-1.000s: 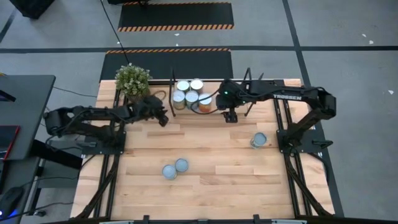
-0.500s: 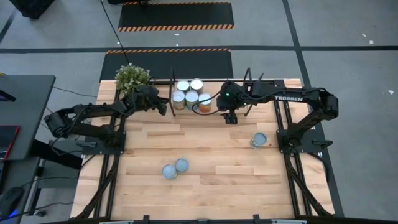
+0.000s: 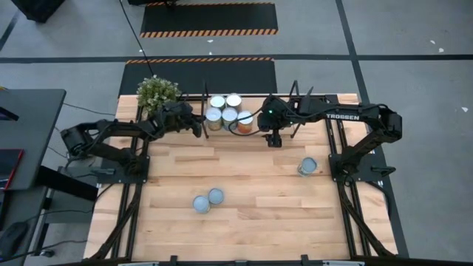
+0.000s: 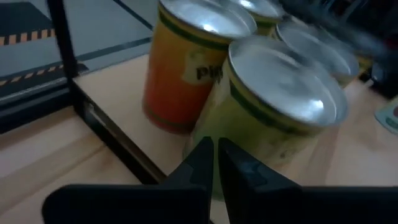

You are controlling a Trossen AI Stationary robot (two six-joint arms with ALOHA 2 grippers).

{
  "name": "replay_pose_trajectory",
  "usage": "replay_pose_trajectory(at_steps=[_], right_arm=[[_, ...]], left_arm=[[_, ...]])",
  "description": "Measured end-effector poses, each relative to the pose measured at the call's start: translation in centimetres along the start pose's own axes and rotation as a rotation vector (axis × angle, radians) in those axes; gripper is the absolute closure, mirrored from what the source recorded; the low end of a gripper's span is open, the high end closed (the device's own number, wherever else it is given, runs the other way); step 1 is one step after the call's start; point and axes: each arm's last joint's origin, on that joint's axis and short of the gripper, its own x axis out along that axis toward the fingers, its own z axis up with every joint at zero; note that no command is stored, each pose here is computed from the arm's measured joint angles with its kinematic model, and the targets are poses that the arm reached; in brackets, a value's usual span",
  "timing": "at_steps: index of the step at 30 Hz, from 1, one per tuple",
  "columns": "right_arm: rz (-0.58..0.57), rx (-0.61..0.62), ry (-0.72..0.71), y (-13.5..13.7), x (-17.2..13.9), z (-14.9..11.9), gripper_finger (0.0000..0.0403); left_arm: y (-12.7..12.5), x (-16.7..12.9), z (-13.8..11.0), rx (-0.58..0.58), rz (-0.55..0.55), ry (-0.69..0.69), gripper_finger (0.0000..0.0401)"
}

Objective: Pick and place cans onto a shelf
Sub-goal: Adjust the canned goods on the shelf

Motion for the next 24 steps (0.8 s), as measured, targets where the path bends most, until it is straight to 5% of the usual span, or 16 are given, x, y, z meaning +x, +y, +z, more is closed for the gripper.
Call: replay_pose_trajectory(at_steps=[15, 24], right_arm=[[-0.067, 0.016, -0.079, -2.4, 0.4, 0.2, 0.0078], [-0.037, -0.039, 0.007, -3.1, 4.1, -0.4, 0.0078]], left_arm=[[-0.5, -0.4, 0.0, 0.076, -0.022, 0.024, 0.0372], [-0.6, -1.6, 0.2, 0.099, 0.007, 0.045, 0.0372]])
